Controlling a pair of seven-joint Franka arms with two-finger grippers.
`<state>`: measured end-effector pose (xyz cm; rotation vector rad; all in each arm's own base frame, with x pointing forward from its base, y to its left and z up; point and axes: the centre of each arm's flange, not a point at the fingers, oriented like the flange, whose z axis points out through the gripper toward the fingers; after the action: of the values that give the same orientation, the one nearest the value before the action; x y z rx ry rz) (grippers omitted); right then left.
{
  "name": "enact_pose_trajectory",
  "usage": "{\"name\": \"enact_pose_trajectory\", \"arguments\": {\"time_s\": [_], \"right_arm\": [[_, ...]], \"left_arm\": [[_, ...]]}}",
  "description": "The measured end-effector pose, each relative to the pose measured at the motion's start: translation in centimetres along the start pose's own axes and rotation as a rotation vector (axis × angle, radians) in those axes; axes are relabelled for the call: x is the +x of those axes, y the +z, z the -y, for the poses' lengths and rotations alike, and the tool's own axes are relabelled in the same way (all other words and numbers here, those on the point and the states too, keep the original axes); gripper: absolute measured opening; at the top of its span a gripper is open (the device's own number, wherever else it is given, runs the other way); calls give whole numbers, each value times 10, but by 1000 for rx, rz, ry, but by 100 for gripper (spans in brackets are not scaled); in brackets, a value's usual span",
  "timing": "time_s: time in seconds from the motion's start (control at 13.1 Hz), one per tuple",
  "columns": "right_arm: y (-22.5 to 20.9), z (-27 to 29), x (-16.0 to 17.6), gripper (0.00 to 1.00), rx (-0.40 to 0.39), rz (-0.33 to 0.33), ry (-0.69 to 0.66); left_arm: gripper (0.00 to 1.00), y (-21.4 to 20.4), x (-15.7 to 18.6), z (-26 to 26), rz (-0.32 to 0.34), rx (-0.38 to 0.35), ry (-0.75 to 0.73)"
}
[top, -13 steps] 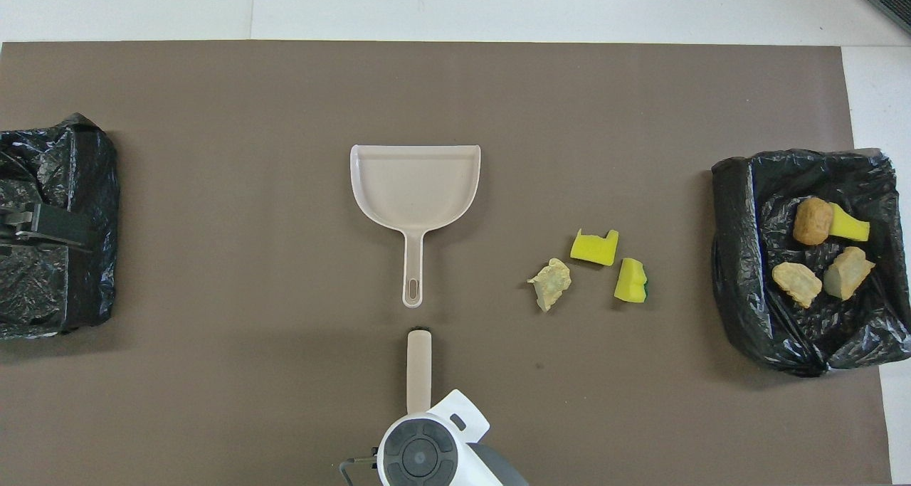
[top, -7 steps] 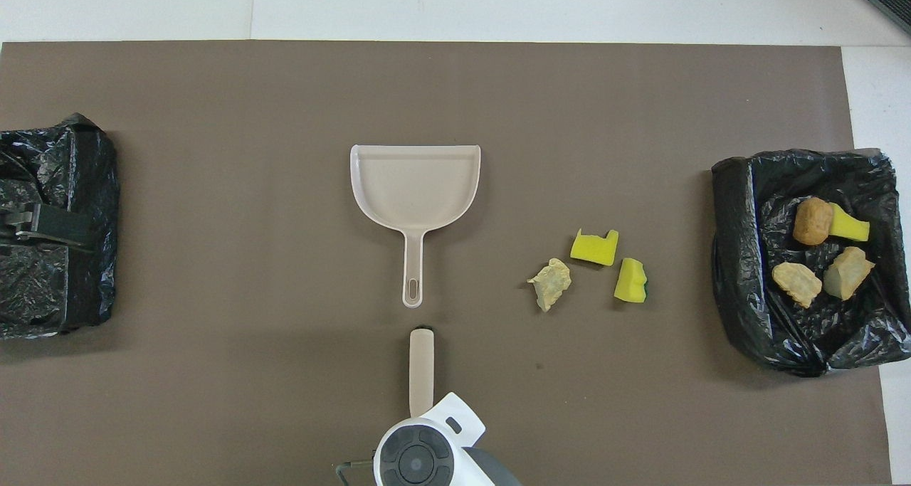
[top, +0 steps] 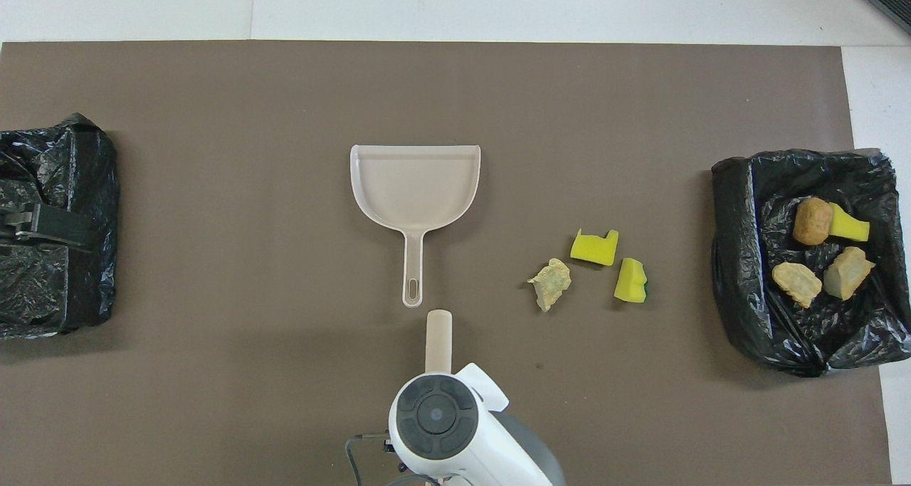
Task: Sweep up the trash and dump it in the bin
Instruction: 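Release the dustpan and withdraw the right gripper, then grasp the brush with the right gripper and move it toward the yellow sponges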
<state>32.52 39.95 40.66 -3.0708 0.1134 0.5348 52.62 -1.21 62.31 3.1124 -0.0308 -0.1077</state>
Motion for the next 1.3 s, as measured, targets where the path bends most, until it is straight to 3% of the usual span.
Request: {"name": "enact_pose_trajectory", "arguments": {"time_s": [0.15,0.31,1.3], "right_arm": [[-47,-47,7,26,-8,15,-12],[-73,-84,11,26,-52,-10,-27],[-107,-286,138,26,-199,-80,-140]], "left_arm": [[100,0,0,0,0,0,0],[100,0,0,0,0,0,0],[100,0,0,1,0,0,-2]]}}
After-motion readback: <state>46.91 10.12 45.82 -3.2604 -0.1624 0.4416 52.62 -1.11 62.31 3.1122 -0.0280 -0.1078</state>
